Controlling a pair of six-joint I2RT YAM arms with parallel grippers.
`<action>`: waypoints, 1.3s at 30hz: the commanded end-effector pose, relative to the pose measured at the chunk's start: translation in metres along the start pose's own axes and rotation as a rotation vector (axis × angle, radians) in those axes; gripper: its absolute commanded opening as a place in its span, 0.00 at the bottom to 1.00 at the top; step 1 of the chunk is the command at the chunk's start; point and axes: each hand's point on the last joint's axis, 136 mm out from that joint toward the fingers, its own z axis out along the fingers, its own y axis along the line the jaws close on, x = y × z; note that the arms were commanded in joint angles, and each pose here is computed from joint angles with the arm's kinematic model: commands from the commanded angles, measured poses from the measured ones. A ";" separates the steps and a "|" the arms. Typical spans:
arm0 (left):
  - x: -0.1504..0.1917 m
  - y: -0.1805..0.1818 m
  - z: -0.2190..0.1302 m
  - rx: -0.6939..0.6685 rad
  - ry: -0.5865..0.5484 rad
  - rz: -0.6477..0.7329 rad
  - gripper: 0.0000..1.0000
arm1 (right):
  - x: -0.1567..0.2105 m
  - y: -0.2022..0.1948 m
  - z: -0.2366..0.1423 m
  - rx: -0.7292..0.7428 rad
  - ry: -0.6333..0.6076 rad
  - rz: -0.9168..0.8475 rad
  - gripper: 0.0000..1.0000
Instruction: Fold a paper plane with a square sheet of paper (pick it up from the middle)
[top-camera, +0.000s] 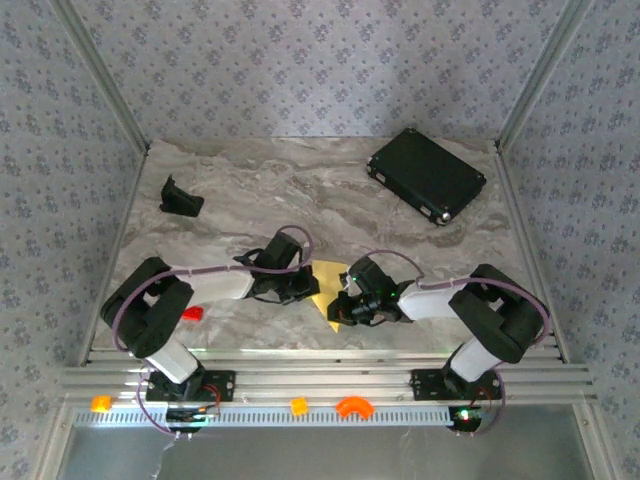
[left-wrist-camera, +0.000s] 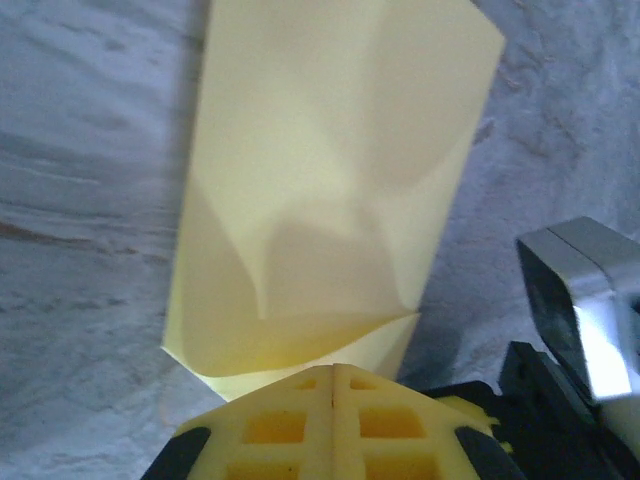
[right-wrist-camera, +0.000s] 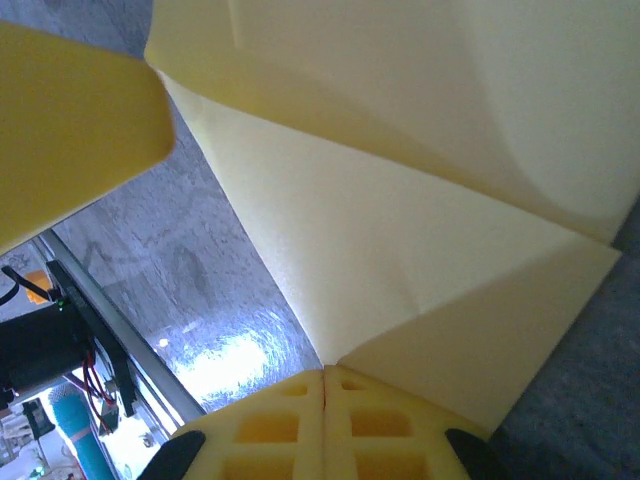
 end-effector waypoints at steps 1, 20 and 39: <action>0.009 -0.015 -0.002 0.034 0.019 0.024 0.03 | 0.022 -0.049 0.001 0.169 0.042 0.089 0.00; -0.007 0.050 0.016 -0.029 0.002 -0.105 0.01 | 0.032 -0.061 0.000 0.185 0.057 0.095 0.00; -0.040 0.040 -0.023 -0.008 -0.089 -0.127 0.02 | 0.033 -0.057 -0.001 0.155 0.069 0.063 0.00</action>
